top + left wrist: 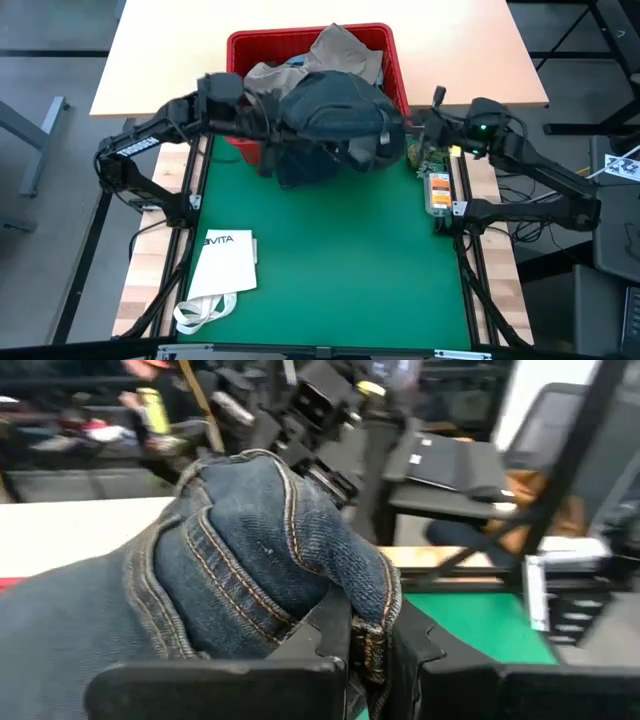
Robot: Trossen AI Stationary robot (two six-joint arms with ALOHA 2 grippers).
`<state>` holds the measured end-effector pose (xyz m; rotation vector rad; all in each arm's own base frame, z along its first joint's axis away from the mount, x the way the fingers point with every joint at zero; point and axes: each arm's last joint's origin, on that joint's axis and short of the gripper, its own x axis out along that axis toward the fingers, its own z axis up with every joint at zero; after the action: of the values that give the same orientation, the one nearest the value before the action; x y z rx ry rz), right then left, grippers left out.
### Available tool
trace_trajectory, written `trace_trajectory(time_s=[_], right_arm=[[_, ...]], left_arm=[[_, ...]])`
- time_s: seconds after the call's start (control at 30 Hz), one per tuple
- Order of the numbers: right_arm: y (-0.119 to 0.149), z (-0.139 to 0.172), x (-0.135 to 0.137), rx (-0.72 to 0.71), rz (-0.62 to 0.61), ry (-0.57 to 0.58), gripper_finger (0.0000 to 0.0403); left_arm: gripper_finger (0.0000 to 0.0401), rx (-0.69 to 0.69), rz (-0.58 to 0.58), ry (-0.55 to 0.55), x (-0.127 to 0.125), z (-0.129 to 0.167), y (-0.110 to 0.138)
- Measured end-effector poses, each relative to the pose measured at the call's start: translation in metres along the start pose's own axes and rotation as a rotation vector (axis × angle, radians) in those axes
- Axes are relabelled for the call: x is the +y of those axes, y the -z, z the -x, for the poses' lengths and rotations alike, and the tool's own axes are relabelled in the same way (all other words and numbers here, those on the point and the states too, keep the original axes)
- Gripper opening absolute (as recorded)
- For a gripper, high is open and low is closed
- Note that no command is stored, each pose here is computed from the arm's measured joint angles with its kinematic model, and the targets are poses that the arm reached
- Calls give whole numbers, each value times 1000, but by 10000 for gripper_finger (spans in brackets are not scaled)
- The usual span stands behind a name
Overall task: Fold Laundry from Bin
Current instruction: Fold the dark blue pants
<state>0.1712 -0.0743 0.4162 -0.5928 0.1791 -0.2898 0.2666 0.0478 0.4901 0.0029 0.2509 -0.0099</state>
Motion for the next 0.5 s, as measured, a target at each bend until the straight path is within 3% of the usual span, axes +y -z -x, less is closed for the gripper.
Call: trace_trajectory(time_s=[0.3,0.5], right_arm=[[8,27,19,17,-130,-362,8],[23,41,32,182,-190,-501,11]], left_arm=[[17,121,15,179,-52,-48,17],[17,217,51,161,-85,-87,38]])
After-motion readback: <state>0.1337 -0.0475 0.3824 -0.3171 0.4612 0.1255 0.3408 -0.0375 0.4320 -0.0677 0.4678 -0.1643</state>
